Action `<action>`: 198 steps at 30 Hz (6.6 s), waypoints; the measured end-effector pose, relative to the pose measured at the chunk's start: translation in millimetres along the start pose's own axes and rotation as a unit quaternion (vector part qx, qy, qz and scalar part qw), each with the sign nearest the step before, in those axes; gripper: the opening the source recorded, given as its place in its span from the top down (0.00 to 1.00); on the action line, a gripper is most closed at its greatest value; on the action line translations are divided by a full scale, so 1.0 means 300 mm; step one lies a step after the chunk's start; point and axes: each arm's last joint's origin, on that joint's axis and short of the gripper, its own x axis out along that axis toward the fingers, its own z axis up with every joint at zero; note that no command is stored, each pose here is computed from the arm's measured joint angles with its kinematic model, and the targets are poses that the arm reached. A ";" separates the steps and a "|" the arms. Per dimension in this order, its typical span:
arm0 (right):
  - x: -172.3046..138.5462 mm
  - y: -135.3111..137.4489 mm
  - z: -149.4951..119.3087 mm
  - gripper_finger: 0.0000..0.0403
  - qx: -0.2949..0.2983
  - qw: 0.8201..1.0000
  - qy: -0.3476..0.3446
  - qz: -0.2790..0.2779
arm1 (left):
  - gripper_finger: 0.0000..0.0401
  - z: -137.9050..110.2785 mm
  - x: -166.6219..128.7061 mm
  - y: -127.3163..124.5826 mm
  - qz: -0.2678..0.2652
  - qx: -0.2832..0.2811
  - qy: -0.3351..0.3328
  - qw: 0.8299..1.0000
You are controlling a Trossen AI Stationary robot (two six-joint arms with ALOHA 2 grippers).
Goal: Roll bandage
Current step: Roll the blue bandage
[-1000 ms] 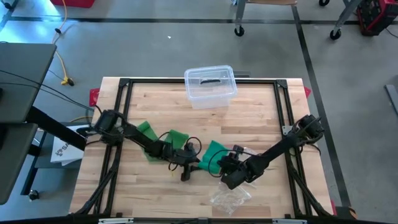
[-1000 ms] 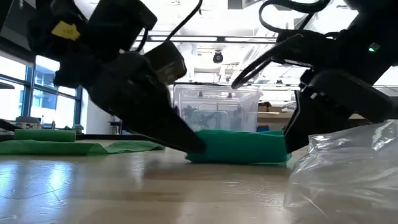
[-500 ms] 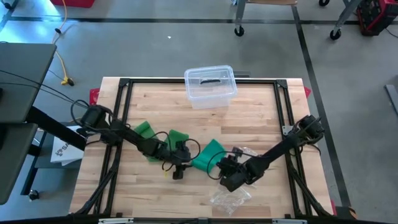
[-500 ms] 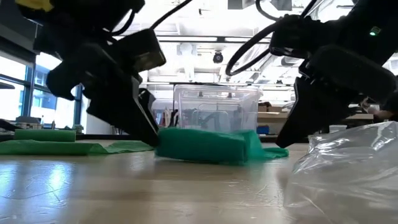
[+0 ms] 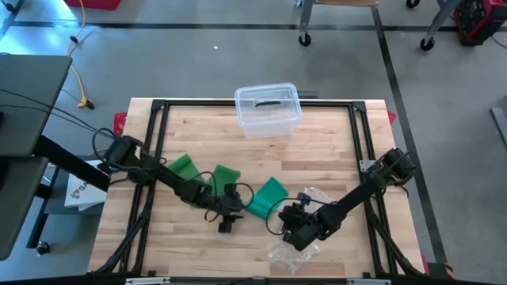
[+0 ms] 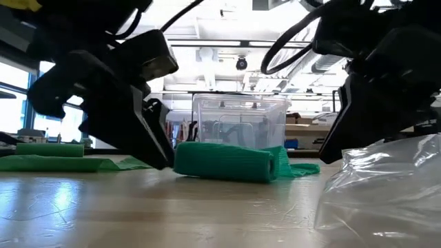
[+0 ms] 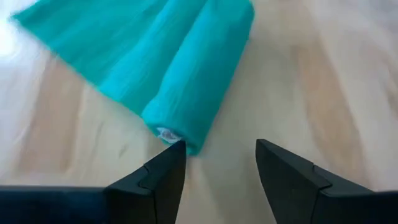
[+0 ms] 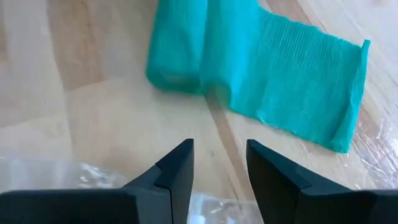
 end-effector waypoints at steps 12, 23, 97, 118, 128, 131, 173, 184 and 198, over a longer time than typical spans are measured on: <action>0.053 0.013 -0.009 0.66 -0.009 1.000 -0.015 0.024 | 0.56 -0.020 0.120 -0.019 -0.024 -0.048 -0.101 0.993; 0.055 0.015 -0.003 0.66 0.002 0.999 -0.021 0.028 | 0.72 -0.014 0.126 -0.001 0.002 -0.057 -0.117 0.991; -0.162 -0.024 -0.007 0.59 0.067 0.997 -0.046 -0.008 | 1.00 0.099 -0.065 -0.047 -0.024 -0.062 -0.128 0.990; -0.201 0.054 -0.020 0.63 0.035 0.994 -0.055 0.092 | 0.87 0.097 -0.061 -0.037 -0.031 -0.066 -0.120 0.990; -0.183 0.037 -0.037 0.63 0.039 0.995 -0.061 0.074 | 0.78 0.078 -0.049 -0.031 -0.031 -0.057 -0.094 0.993; -0.175 0.032 -0.047 0.63 0.050 0.994 -0.059 0.074 | 0.78 0.049 -0.049 -0.045 -0.032 -0.019 -0.056 0.998; -0.079 0.055 -0.062 0.63 0.045 0.995 -0.029 0.087 | 0.69 -0.026 0.077 -0.031 0.040 0.019 -0.062 0.997; 0.012 0.021 -0.028 0.63 0.046 0.997 -0.022 0.061 | 0.60 -0.008 0.070 -0.022 0.041 0.040 -0.076 0.995; 0.059 -0.014 0.030 0.63 0.024 0.997 -0.022 0.072 | 0.60 -0.007 0.106 -0.013 0.013 0.012 -0.110 0.994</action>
